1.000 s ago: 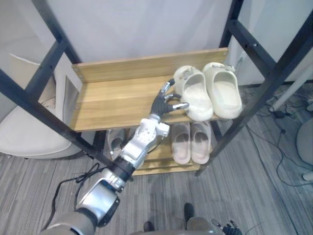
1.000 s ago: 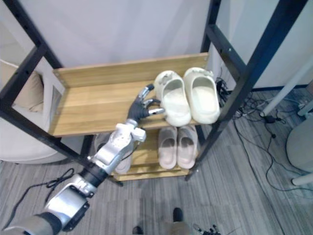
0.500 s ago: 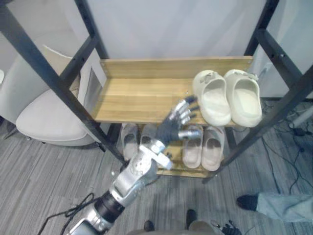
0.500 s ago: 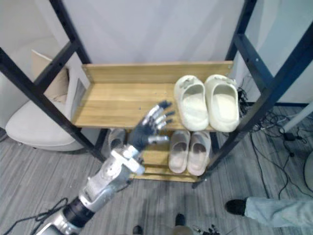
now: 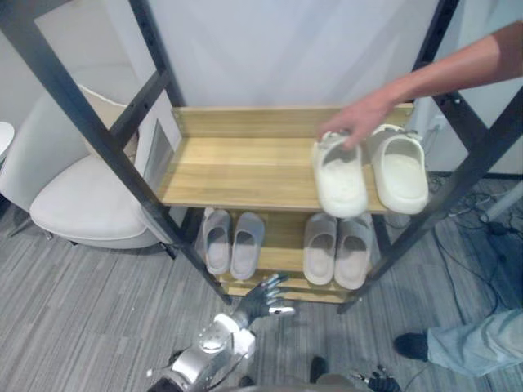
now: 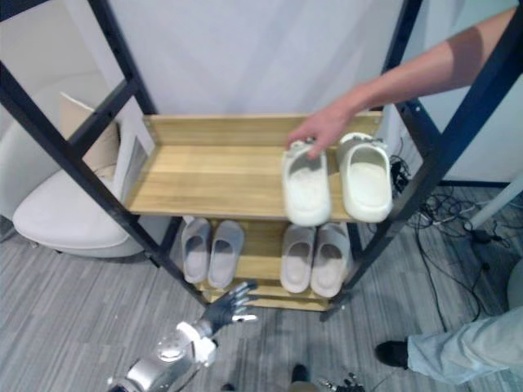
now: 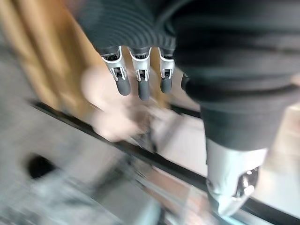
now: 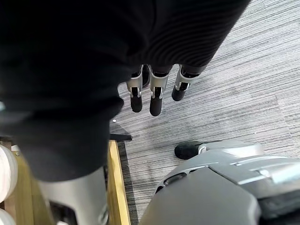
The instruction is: Organize the slippers on the shoe rack
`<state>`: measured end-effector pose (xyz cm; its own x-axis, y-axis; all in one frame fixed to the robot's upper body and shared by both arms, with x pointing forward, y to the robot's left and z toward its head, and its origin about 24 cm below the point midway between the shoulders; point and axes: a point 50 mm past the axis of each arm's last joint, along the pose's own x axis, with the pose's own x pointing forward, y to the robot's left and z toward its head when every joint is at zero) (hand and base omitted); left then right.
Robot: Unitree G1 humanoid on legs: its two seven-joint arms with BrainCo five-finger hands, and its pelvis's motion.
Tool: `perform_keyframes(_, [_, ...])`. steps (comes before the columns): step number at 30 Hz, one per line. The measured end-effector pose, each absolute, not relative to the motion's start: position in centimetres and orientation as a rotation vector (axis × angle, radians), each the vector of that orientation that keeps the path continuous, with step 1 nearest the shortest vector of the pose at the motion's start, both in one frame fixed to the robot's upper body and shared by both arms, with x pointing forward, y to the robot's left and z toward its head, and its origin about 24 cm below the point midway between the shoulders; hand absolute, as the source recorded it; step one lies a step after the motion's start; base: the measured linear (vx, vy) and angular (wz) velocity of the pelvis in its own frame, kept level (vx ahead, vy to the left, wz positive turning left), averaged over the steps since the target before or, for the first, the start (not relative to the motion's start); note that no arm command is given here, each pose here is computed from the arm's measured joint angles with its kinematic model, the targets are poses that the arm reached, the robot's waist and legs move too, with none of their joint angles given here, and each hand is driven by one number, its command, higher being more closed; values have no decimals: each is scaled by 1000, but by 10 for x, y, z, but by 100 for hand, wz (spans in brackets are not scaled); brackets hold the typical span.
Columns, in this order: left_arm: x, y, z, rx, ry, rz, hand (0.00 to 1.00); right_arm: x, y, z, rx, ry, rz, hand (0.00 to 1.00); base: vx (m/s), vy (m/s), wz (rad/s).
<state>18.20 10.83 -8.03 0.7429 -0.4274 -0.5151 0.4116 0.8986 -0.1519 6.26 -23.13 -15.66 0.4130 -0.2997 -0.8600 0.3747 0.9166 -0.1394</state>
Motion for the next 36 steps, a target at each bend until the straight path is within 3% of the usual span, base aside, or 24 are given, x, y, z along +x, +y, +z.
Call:
perform_keyframes(5, [151, 149, -135, 117, 870, -225, 0, 61, -226, -160, 86, 1093, -440, 0, 21, -26, -7])
perform_keyframes(12, [125, 186, -153, 233, 1036, -42, 0, 57, -227, -162, 104, 1114, -482, 0, 8, -6, -3])
perform_keyframes(24, [113, 190, -159, 214, 1095, 76, 0, 61, -227, -162, 103, 1111, -489, 0, -8, -10, -5])
perform_keyframes(36, [119, 183, -158, 221, 1078, 56, 0, 72, -229, -161, 122, 1094, -504, 0, 15, -4, 0])
